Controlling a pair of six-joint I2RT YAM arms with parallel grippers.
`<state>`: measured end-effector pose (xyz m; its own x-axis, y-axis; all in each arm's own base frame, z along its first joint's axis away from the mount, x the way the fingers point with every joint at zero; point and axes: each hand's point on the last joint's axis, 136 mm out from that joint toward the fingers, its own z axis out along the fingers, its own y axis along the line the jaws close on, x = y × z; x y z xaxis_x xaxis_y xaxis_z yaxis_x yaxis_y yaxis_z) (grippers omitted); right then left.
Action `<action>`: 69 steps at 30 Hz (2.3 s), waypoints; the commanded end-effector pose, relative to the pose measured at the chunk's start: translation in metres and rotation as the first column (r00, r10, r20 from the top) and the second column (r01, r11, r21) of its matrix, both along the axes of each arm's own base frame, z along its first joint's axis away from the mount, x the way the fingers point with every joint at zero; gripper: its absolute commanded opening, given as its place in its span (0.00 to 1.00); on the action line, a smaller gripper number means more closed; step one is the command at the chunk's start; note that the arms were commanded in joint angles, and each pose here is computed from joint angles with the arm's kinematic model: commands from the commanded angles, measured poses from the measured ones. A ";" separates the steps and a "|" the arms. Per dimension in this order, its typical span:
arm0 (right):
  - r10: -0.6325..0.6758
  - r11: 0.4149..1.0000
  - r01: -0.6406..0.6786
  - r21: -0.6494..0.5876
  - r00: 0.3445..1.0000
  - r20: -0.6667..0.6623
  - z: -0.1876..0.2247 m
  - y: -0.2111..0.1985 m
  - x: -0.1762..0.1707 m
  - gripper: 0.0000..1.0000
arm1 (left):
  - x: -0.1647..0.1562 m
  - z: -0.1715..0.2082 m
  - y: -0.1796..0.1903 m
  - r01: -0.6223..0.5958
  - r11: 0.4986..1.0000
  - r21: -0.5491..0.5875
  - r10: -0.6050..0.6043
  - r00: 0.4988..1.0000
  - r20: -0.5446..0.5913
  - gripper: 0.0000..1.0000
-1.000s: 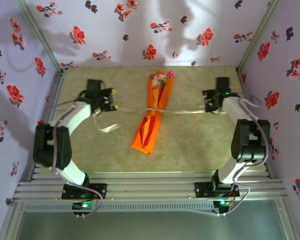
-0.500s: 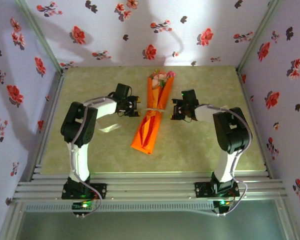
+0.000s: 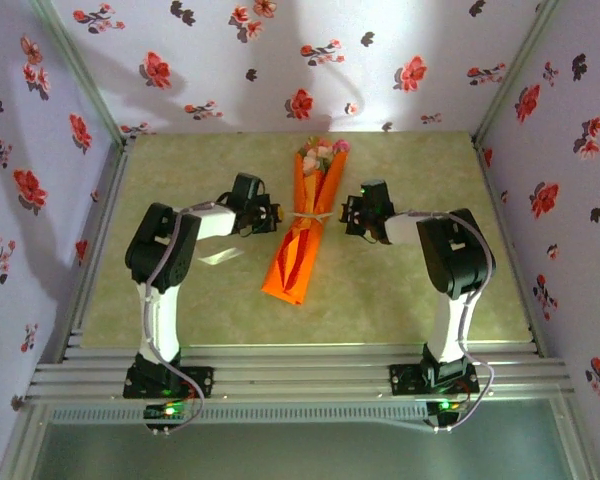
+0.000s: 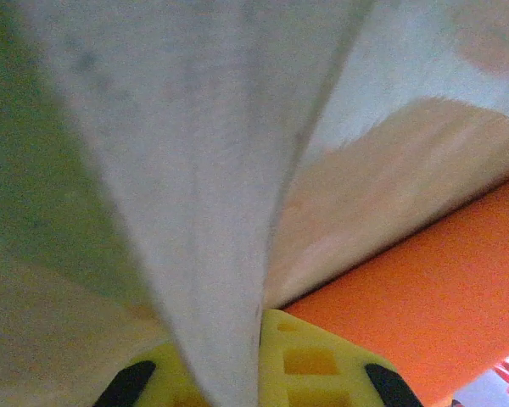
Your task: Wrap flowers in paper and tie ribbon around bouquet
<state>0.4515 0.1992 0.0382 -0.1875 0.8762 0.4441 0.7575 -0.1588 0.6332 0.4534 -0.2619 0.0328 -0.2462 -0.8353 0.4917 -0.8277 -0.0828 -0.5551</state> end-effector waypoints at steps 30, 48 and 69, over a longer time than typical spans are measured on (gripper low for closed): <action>-0.318 0.948 0.318 0.023 0.939 0.132 0.009 -0.121 0.019 0.00 | 0.019 0.037 0.127 -0.403 0.909 -0.106 0.416 0.888 0.195 0.00; -0.359 0.932 0.362 -0.022 0.928 0.098 0.002 -0.160 -0.004 0.00 | 0.013 0.039 0.157 -0.434 0.896 -0.093 0.444 0.874 0.197 0.00; -0.406 0.913 0.409 -0.013 0.909 0.092 0.001 -0.183 -0.012 0.00 | 0.007 0.034 0.168 -0.476 0.869 -0.133 0.494 0.851 0.179 0.00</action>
